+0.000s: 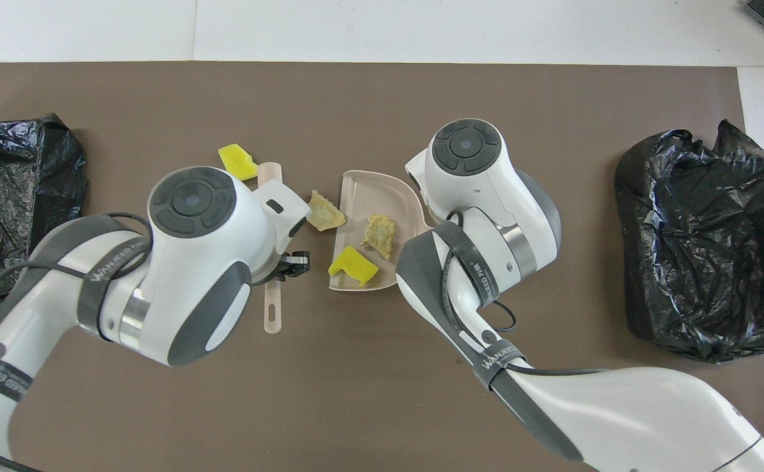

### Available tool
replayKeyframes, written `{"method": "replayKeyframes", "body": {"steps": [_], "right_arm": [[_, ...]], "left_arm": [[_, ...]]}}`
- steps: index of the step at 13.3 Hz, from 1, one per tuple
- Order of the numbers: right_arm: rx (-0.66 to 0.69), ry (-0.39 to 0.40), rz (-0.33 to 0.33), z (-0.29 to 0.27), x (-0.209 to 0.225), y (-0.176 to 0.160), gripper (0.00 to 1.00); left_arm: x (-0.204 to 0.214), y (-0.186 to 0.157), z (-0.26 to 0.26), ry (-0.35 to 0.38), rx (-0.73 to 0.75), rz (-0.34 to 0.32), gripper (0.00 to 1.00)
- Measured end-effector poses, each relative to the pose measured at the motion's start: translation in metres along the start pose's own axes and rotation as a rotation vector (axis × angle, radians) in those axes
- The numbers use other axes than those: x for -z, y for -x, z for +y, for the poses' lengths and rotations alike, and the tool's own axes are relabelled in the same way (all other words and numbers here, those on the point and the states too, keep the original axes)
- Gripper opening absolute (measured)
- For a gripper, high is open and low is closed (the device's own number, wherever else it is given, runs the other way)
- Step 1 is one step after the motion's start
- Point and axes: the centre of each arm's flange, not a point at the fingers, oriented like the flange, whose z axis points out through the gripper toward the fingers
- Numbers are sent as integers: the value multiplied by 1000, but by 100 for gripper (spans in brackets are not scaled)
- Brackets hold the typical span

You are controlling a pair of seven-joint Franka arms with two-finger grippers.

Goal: Sweep and dump trash in bin
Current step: 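Sweep the sponge and crust pieces into the dustpan with the left gripper, then sweep the remaining yellow sponge into the dustpan with the left gripper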

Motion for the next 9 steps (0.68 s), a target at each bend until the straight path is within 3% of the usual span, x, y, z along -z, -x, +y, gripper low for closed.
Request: {"method": "replayKeyframes", "body": {"steps": [6, 9], "right_arm": [[1, 2, 4, -1, -9, -1, 32], [2, 5, 7, -1, -11, -1, 32]], "left_arm": [[-39, -73, -123, 4, -101, -26, 26], [-75, -91, -123, 5, -133, -11, 26]]}}
